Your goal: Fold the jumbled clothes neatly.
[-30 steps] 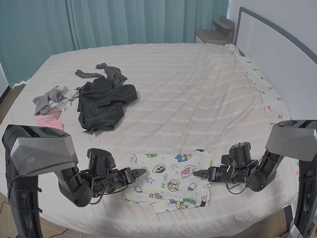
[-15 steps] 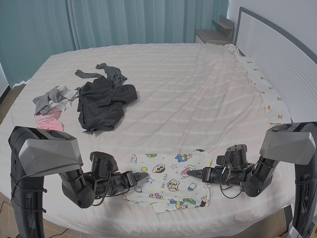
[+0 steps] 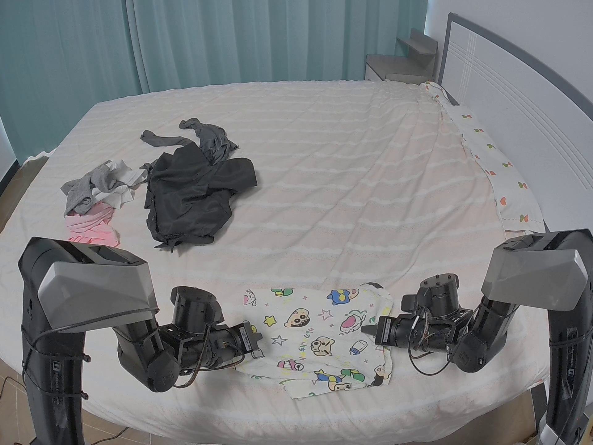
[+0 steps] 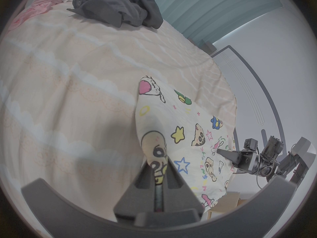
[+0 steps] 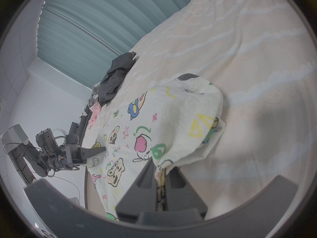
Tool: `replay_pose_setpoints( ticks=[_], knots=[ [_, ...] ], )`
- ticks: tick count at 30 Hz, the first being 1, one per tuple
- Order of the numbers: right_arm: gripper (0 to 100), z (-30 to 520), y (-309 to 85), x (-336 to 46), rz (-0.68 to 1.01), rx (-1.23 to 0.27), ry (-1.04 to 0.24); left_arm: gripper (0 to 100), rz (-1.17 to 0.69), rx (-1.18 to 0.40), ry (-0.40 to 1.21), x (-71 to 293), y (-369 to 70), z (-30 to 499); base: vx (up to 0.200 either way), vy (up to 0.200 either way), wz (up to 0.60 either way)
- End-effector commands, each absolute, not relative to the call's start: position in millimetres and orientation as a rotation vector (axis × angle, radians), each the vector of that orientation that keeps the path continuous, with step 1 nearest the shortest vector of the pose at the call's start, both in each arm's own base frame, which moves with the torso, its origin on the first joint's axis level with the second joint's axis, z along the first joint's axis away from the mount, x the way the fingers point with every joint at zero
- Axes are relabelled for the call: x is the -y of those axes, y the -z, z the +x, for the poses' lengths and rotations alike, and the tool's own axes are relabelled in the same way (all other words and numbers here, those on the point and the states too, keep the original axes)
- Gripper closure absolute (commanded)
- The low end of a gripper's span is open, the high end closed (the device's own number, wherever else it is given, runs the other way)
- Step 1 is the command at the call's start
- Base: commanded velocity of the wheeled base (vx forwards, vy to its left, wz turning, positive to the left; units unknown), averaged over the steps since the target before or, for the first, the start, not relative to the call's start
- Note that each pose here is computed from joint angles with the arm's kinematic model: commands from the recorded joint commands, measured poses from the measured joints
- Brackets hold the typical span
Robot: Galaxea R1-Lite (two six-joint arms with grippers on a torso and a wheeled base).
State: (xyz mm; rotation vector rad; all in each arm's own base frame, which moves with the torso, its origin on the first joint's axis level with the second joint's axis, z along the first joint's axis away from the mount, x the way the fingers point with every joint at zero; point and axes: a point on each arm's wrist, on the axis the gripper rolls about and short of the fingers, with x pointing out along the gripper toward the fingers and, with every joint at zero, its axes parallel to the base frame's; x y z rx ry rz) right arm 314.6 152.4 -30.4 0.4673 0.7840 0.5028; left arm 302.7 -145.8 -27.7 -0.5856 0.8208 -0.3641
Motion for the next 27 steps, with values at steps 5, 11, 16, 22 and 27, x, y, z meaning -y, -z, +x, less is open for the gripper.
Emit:
replay_pose_setpoints(
  ticks=[5, 11, 16, 22, 27],
  knots=[
    [100, 314.4, 29.7, -153.2, 0.469, -0.782, -0.503, 100, -0.598, -0.761, 0.374, 146.6, 17.7, 305.1, 0.000, 0.000, 0.00],
    [100, 314.1, 29.4, -153.0, 0.468, -0.781, -0.502, 100, -0.588, -0.734, 0.335, 147.4, 16.8, 306.9, 0.000, 0.000, 0.00],
    [100, 314.1, 27.6, -154.1, 0.468, -0.776, -0.505, 100, -0.588, -0.730, 0.334, 147.3, 16.2, 306.7, 0.000, 0.080, 0.00],
    [100, 314.2, 27.5, -154.2, 0.469, -0.775, -0.505, 100, -0.588, -0.728, 0.329, 146.6, 15.9, 306.7, 0.000, 0.200, 0.00],
    [100, 313.8, 26.9, -155.2, 0.467, -0.774, -0.509, 100, -0.585, -0.718, 0.315, 146.6, 15.5, 307.5, 0.000, 0.200, 0.00]
  ],
)
